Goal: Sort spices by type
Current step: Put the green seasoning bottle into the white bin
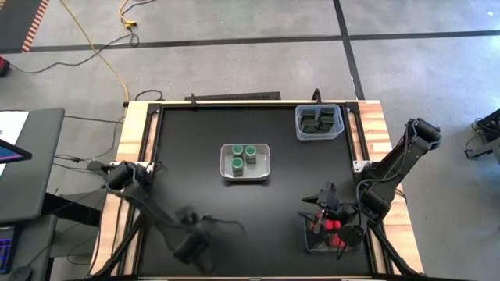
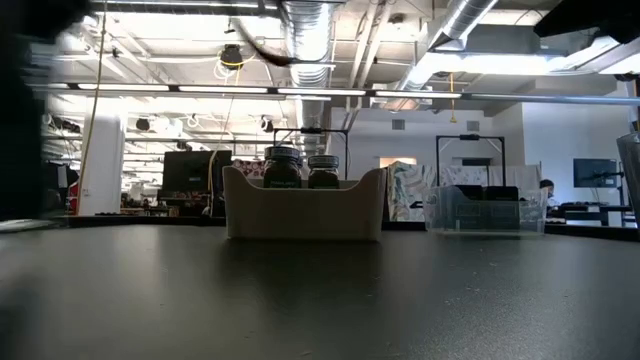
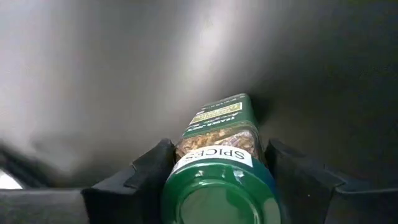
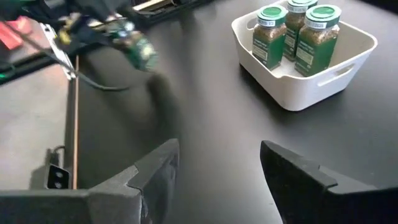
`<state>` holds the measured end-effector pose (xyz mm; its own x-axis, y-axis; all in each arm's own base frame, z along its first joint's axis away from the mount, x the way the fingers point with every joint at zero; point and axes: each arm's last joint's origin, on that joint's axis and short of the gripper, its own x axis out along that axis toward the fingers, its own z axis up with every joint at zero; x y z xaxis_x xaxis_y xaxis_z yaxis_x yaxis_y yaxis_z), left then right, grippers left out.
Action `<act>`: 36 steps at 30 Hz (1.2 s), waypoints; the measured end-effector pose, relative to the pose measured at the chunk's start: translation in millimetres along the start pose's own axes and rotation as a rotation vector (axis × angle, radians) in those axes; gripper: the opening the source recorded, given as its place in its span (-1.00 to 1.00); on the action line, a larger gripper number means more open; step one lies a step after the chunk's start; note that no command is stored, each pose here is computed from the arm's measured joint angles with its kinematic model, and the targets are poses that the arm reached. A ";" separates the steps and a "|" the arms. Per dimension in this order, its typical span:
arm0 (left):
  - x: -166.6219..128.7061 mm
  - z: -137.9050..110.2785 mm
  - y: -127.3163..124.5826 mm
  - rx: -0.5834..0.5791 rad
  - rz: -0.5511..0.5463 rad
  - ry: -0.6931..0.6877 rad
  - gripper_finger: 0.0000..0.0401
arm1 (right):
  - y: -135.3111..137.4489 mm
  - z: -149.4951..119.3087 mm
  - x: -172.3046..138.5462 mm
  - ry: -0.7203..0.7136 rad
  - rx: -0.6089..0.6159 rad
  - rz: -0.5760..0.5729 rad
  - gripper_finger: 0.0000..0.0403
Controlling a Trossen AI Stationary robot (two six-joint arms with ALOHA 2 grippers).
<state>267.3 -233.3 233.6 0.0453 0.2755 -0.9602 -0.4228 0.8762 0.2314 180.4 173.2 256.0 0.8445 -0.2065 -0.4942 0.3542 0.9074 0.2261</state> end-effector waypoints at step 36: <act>9.1 136.6 66.5 1.768 -0.237 -0.443 0.09 | -2.0 9.7 9.7 -0.032 0.166 -0.015 0.27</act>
<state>363.2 -118.6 261.6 0.2861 -0.0865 -0.9543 0.9482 0.1693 0.2689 191.8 165.9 258.8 0.8499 -0.2334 -0.4724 0.4261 0.8319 0.3556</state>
